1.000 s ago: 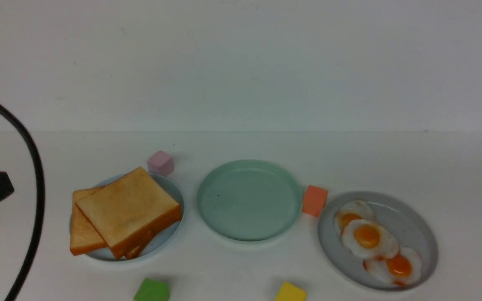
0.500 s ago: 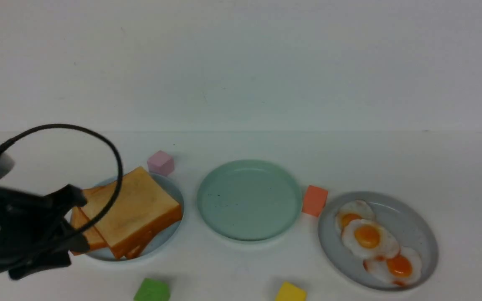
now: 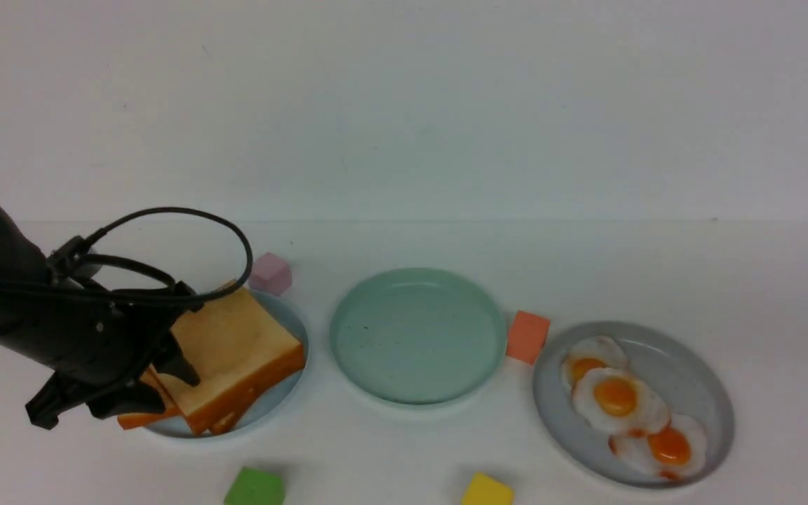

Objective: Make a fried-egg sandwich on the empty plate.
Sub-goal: Use the left arm to grab a slice of bread, then use the left arm to put a slice of bread into the empty plate in the middle

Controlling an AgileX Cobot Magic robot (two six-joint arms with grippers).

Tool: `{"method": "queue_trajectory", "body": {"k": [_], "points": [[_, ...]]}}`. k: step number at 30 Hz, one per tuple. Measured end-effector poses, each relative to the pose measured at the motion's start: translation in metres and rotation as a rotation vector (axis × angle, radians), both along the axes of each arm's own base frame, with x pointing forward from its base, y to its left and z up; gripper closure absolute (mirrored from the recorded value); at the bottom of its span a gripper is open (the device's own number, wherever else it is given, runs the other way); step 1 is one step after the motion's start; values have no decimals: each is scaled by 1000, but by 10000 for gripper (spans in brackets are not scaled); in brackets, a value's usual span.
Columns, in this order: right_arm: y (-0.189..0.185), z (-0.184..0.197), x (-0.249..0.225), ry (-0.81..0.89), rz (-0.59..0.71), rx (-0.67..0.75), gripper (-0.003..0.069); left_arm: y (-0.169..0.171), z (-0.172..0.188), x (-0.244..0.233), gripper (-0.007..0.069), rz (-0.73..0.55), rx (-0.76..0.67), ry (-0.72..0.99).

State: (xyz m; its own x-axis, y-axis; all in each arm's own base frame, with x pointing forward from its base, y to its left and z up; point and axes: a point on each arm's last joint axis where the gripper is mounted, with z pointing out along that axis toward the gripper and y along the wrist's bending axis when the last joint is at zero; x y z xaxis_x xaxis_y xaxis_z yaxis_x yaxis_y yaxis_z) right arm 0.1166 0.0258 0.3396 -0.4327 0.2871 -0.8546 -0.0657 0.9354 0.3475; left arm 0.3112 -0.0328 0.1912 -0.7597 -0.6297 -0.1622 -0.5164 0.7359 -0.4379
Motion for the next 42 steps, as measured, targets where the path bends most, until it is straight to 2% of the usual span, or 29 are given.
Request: {"method": "queue_trajectory", "body": {"k": [4,7,14,16,22,27,30,34,40,42], "points": [[0,-1,0,13,1,-2,418,1,-1,4,328,0,8,-23],[0,-2,-1,23,2,-1,418,1,0,6,375,-14,22,-46],[0,-2,-1,26,2,-3,418,1,-2,7,550,-17,21,-45],[0,-2,-1,25,1,-5,418,1,-1,6,578,-17,21,-47],[0,-2,-1,26,2,-1,418,1,22,0,581,-55,39,-117],[0,-2,-1,27,3,5,418,-6,57,-8,583,-103,30,-243],[1,-2,-1,27,3,6,418,-37,76,-10,583,-243,11,-337],[1,-2,-1,28,4,7,418,-77,81,0,583,-411,-2,-375],[1,-4,-2,52,5,5,418,-116,63,40,583,-533,-17,-324],[1,-6,-3,70,6,1,418,-130,45,58,583,-588,-18,-279]]}}
